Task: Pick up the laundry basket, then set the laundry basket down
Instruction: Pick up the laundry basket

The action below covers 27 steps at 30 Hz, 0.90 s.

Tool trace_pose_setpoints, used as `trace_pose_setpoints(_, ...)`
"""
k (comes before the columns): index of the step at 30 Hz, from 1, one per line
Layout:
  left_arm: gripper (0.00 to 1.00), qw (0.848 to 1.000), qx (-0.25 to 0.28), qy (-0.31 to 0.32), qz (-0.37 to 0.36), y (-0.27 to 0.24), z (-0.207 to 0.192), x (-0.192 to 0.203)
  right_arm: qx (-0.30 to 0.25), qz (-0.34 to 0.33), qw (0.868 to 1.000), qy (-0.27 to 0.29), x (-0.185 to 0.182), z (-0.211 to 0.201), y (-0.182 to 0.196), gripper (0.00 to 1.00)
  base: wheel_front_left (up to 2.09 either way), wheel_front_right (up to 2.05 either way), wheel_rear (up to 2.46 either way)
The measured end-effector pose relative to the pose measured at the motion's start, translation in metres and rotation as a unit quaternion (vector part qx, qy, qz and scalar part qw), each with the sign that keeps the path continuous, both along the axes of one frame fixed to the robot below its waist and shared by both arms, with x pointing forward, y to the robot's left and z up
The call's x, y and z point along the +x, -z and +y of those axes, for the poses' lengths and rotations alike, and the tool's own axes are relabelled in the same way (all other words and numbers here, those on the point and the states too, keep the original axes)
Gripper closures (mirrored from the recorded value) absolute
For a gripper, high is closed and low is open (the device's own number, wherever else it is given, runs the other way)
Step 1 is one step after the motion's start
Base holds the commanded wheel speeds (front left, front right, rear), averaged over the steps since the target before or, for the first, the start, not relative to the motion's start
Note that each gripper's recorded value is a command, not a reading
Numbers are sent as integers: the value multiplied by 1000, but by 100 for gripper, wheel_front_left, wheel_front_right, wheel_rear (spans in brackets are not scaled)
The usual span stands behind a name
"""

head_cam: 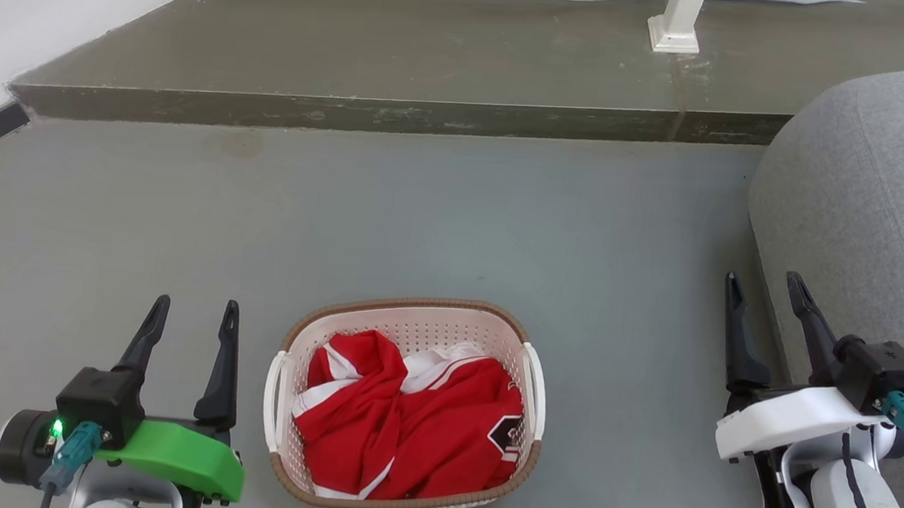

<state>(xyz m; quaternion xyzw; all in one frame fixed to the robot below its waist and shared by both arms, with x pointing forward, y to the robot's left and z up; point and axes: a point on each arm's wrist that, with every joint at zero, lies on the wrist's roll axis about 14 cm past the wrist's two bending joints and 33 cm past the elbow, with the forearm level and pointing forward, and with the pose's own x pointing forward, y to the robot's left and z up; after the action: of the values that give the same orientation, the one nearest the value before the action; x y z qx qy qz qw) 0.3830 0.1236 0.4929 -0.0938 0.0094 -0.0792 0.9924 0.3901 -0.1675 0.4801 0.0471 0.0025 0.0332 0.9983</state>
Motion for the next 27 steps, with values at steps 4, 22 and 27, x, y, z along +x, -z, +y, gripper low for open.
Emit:
trace_pose_setpoints(4, 0, 1000, 0, 2, 3, 1, -1, -2, 0, 1, 1000, -1, 0, 0, 0, 0, 0, 0, 0)
trace_pose_setpoints(22, 0, 1000, -2, 10, 30, 13, -4, 6, 2, 32, 999, -3, 8, 3, 20, 0, 0, 0, 0)
trace_pose_setpoints(27, 0, 998, -2, 13, 54, 27, -6, 11, 4, 47, 999, -6, 17, 4, 31, 0, 0, 0, 0)
